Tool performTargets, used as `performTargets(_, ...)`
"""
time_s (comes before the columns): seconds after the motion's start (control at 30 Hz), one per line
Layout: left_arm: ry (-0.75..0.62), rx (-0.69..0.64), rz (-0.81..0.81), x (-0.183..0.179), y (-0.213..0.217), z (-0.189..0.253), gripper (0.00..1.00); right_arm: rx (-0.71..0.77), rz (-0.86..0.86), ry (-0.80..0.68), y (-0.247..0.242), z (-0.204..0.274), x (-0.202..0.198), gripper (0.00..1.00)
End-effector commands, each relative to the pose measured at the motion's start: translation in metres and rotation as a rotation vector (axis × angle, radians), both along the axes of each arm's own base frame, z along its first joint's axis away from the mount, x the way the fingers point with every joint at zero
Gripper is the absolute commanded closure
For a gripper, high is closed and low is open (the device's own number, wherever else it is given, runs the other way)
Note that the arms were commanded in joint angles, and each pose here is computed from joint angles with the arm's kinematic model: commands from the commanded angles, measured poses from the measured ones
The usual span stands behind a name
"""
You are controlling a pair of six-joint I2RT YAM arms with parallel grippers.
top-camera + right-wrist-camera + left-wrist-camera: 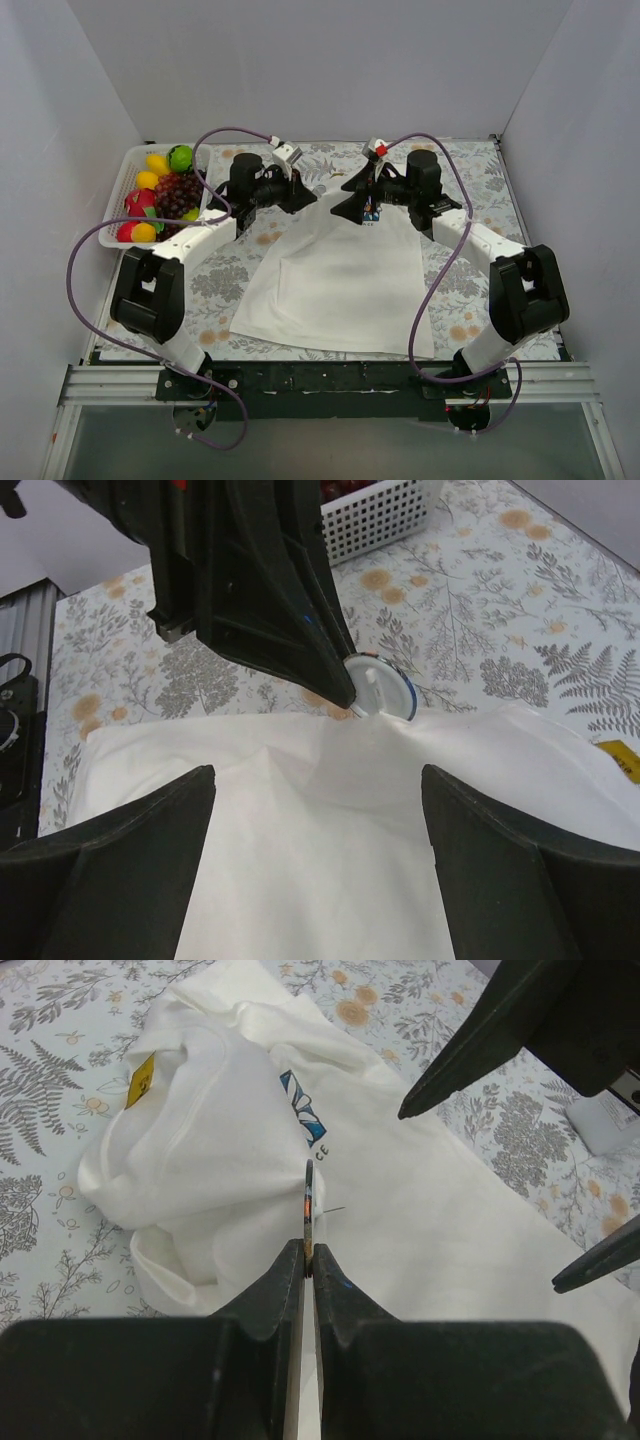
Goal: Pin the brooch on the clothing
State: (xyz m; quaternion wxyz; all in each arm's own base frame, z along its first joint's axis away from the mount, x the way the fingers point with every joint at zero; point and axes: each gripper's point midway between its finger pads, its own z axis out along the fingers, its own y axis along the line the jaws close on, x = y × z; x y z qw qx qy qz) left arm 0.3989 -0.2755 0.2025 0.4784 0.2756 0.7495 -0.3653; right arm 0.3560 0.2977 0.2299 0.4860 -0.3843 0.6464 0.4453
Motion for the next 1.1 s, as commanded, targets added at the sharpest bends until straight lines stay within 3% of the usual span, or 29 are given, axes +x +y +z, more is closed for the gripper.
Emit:
performTargets(0.0,-0.080,-0.057,-0.147,-0.033,-0.004,0.038,1.00,0.070,0.170,-0.176,0.010,0.046,-0.015,0.09)
performTargets(0.33,-0.094,-0.085,-0.259,-0.056,-0.010,0.052,1.00,0.107,0.284,-0.175,0.016,0.052,-0.028,0.09)
performTargets(1.07,-0.079,-0.126,-0.350,-0.076,-0.013,0.072,1.00,0.119,0.376,-0.112,0.018,0.040,-0.037,0.28)
